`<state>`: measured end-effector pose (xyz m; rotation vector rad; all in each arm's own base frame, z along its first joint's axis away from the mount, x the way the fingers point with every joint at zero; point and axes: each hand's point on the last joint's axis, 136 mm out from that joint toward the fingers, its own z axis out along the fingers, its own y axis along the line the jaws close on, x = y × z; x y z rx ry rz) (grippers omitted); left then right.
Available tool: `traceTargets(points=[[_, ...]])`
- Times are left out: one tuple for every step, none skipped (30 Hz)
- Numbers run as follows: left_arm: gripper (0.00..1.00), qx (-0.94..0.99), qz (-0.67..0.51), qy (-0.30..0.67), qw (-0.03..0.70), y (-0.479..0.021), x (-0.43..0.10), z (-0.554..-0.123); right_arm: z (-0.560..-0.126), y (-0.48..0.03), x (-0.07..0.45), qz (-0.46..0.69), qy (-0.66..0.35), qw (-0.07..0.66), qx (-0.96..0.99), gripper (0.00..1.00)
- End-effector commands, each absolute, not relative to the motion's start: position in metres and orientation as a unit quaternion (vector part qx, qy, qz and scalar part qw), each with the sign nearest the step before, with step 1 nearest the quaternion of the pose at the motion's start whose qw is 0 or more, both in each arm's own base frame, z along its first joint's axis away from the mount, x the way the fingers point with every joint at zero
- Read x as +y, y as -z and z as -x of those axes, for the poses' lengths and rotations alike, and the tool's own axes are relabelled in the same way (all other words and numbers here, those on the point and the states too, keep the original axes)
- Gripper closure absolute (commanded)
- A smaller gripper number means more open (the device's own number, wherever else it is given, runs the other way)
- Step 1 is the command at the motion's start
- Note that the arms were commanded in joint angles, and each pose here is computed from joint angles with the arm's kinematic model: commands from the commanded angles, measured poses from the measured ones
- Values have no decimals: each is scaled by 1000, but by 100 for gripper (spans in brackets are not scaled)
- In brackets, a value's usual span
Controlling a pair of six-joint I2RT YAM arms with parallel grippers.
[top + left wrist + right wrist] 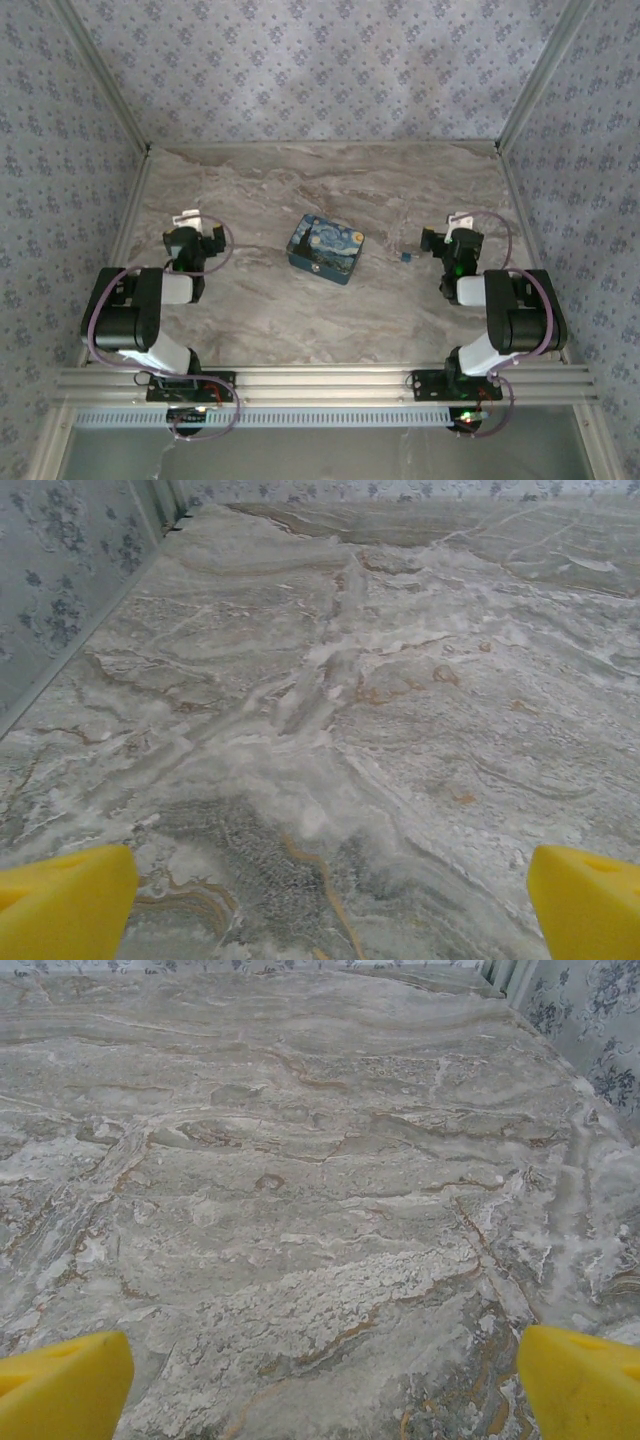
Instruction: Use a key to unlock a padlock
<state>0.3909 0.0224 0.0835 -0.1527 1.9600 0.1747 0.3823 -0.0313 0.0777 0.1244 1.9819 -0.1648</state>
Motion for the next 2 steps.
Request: traceTargets(points=[[0, 815, 73, -88, 569, -94, 29, -391, -388, -86, -30, -45, 69, 556, 827, 0], [0, 815, 72, -88, 568, -93, 28, -391, -389, -87, -30, -46, 71, 558, 826, 0]])
